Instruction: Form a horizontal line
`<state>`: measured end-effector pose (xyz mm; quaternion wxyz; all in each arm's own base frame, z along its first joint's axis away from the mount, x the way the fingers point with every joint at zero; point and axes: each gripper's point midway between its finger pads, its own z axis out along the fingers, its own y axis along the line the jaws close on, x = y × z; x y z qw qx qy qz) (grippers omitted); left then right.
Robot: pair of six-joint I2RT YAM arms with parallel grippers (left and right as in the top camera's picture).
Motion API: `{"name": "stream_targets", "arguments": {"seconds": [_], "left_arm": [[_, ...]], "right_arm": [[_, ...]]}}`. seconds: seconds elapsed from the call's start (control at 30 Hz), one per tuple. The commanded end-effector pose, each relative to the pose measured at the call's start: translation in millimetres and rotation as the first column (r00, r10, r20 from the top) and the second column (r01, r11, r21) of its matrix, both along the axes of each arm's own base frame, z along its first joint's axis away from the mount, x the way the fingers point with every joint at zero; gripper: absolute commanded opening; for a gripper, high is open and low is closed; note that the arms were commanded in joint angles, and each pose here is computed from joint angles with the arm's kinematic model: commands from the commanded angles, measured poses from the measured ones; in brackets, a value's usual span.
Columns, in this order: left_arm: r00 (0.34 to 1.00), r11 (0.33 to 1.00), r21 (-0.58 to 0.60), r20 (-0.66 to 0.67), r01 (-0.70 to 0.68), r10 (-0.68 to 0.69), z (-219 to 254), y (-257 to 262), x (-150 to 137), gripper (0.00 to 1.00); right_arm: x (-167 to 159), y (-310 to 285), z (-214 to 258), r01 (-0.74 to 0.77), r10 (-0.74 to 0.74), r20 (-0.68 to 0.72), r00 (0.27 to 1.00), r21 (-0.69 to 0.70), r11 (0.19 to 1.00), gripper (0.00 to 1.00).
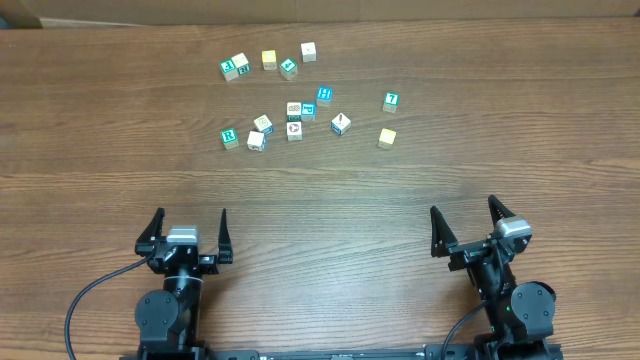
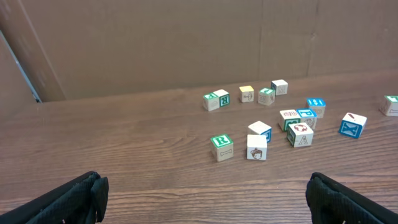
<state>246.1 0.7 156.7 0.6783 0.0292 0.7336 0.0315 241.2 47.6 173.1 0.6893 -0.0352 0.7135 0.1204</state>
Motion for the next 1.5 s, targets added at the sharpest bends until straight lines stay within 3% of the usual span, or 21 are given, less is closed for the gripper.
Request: {"name": "stream_targets", "arguments": {"seconds": [0.0, 0.47, 0.8, 0.9, 1.3, 1.47], "left_arm": [[1.000, 1.000, 0.023, 0.001, 0.001, -0.001, -0.7, 0.4, 0.1, 1.00], [1.000, 1.000, 0.010, 0.001, 0.007, -0.007, -0.7, -0.6, 0.1, 1.00], [1.000, 0.952, -0.307, -0.001, -0.016, 0.016, -0.7, -1.0, 0.1, 1.00], [1.000, 0.935, -0.355, -0.002, -0.020, 0.020, -0.7, -1.0, 0.1, 1.00], [0.980, 0.915, -0.351, 0.037, 0.197, -0.196, 20.6, -38.1, -6.6, 1.00], [0.982, 0.957, -0.219, 0.059, 0.189, -0.181, 68.2, -33.7, -14.6, 1.00]], "right_arm": [[0.8, -1.9, -2.6, 0.011, -0.011, 0.002, 1.000, -0.007, 1.000, 1.00], [0.8, -1.9, -2.6, 0.011, -0.011, 0.002, 1.000, -0.007, 1.000, 1.00], [0.8, -1.9, -2.7, 0.011, -0.011, 0.001, 1.000, -0.007, 1.000, 1.00], [0.8, -1.9, -2.7, 0.011, -0.011, 0.001, 1.000, -0.007, 1.000, 1.00], [0.8, -1.9, -2.7, 0.011, -0.011, 0.001, 1.000, -0.007, 1.000, 1.00], [0.8, -1.9, -2.7, 0.011, -0.011, 0.001, 1.000, -0.007, 1.000, 1.00]]}}
